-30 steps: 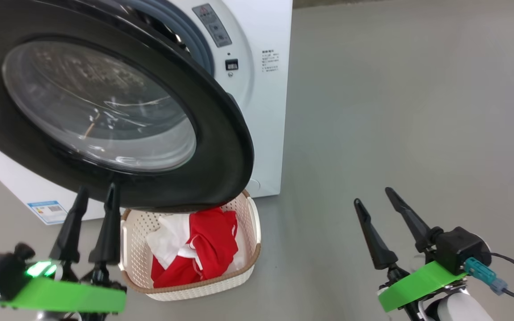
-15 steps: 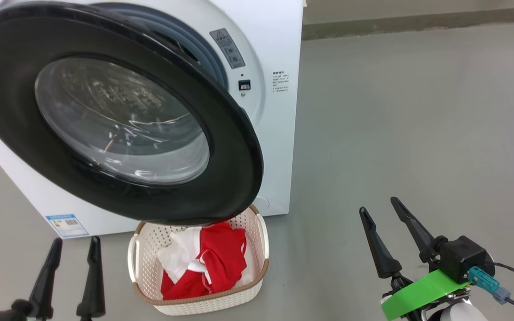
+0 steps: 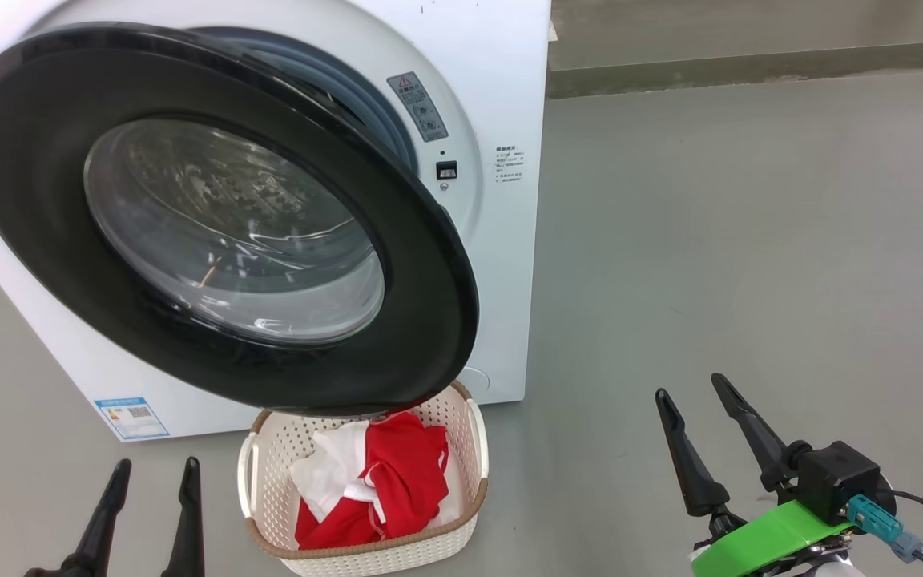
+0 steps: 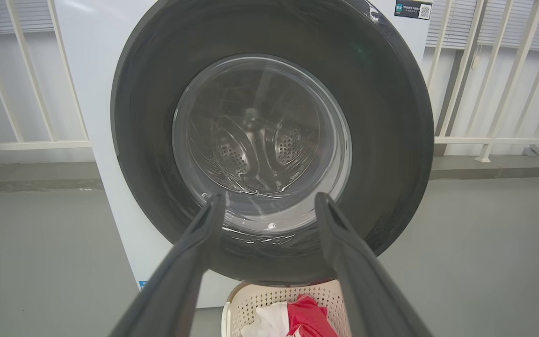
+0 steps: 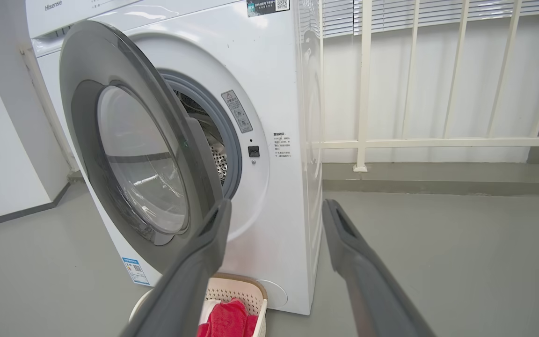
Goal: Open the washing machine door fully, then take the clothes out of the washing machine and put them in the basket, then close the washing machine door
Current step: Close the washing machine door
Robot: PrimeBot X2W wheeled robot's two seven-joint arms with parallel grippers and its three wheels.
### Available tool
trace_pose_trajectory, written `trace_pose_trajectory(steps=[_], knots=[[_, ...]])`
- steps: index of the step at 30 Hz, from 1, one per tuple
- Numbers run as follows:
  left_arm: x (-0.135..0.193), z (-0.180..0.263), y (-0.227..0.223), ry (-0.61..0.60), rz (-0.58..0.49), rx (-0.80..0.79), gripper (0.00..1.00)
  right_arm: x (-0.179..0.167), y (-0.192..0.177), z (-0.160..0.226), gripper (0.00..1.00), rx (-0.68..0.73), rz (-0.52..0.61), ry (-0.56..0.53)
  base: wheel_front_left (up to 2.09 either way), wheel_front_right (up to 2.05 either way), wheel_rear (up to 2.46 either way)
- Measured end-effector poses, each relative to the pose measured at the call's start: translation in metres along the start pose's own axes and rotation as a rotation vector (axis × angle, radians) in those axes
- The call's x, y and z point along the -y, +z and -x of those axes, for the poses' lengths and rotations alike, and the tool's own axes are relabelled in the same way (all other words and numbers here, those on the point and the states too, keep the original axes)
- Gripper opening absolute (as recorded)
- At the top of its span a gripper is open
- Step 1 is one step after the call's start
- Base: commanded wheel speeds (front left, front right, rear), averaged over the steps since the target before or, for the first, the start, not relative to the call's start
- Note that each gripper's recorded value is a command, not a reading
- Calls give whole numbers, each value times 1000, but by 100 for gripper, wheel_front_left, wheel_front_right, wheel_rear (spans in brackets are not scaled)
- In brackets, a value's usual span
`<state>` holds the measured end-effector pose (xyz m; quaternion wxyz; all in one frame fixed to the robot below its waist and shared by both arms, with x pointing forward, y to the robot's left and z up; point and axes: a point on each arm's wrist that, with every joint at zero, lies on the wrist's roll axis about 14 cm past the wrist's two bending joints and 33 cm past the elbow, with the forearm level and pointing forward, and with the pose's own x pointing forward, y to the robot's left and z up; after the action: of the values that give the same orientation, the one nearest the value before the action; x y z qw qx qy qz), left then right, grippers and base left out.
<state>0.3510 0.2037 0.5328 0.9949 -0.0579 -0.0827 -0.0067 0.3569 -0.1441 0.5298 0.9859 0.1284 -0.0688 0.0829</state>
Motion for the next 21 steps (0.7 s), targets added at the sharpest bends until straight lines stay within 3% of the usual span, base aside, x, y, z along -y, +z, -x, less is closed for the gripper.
trace_pose_trajectory(steps=[21], knots=[[1,9,-19,-2,-15,-62,100,-1,1,0,100,2,0,2,0,0,0]])
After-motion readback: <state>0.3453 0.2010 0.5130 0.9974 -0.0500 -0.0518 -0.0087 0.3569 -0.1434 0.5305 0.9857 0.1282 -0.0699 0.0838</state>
